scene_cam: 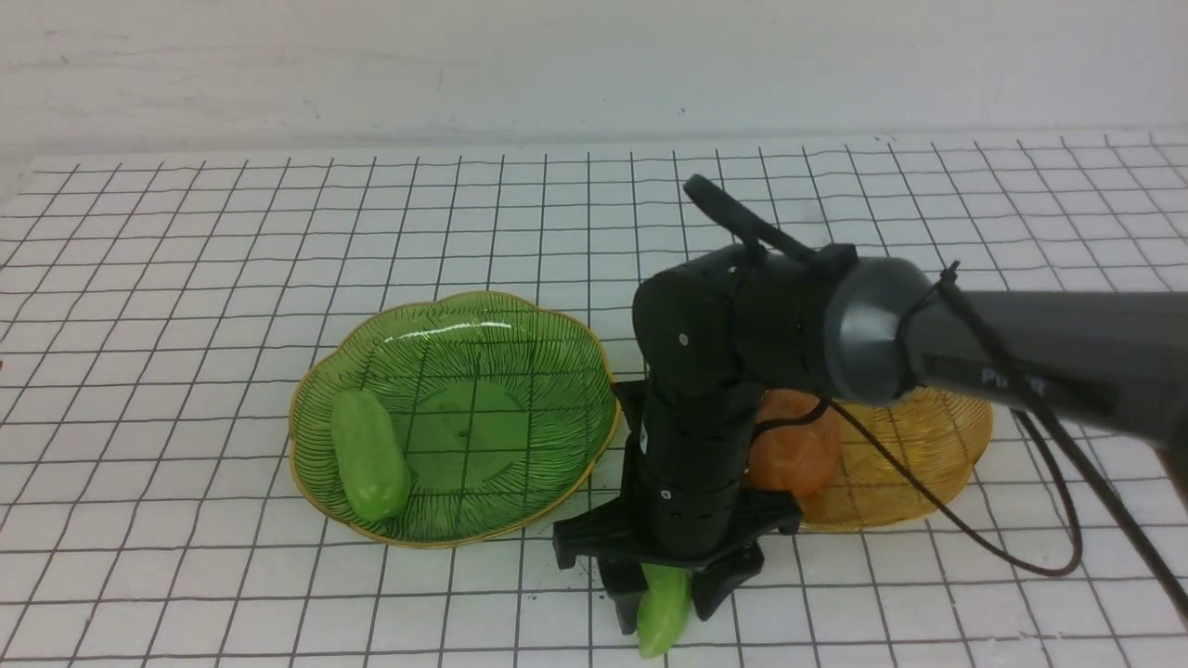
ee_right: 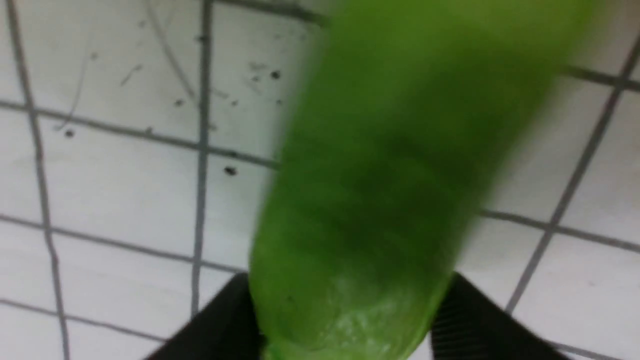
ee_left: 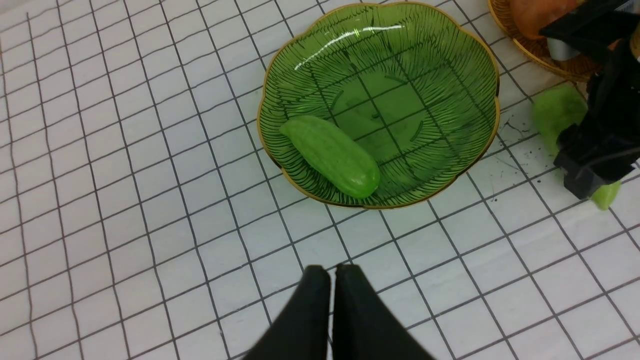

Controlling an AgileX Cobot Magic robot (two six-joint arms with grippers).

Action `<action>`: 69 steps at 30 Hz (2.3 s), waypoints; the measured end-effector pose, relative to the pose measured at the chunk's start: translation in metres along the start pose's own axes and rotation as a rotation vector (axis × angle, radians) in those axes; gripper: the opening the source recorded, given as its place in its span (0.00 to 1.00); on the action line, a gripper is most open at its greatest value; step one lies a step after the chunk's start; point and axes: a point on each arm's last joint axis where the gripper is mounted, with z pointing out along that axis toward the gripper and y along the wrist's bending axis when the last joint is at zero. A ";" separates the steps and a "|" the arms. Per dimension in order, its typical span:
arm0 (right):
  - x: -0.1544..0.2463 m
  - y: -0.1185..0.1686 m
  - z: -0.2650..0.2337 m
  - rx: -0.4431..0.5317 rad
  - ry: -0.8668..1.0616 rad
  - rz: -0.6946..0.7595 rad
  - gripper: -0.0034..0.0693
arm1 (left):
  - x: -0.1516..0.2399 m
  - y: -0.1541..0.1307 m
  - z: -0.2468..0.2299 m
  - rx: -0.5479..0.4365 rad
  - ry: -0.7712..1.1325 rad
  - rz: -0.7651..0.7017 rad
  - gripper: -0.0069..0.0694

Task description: Put different types of vegetables on the plate.

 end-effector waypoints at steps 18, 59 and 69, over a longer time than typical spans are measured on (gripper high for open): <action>-0.010 0.046 -0.087 -0.219 -0.256 -0.171 0.55 | 0.000 0.000 0.000 0.000 0.000 0.000 0.08; 0.136 -0.031 -0.354 -0.052 -1.068 -0.250 0.03 | 0.028 0.007 -0.043 -0.006 -0.113 -0.076 0.08; 0.291 -0.134 -0.297 -0.114 -1.612 -0.266 0.03 | 0.025 0.006 -0.045 0.012 -0.160 -0.081 0.08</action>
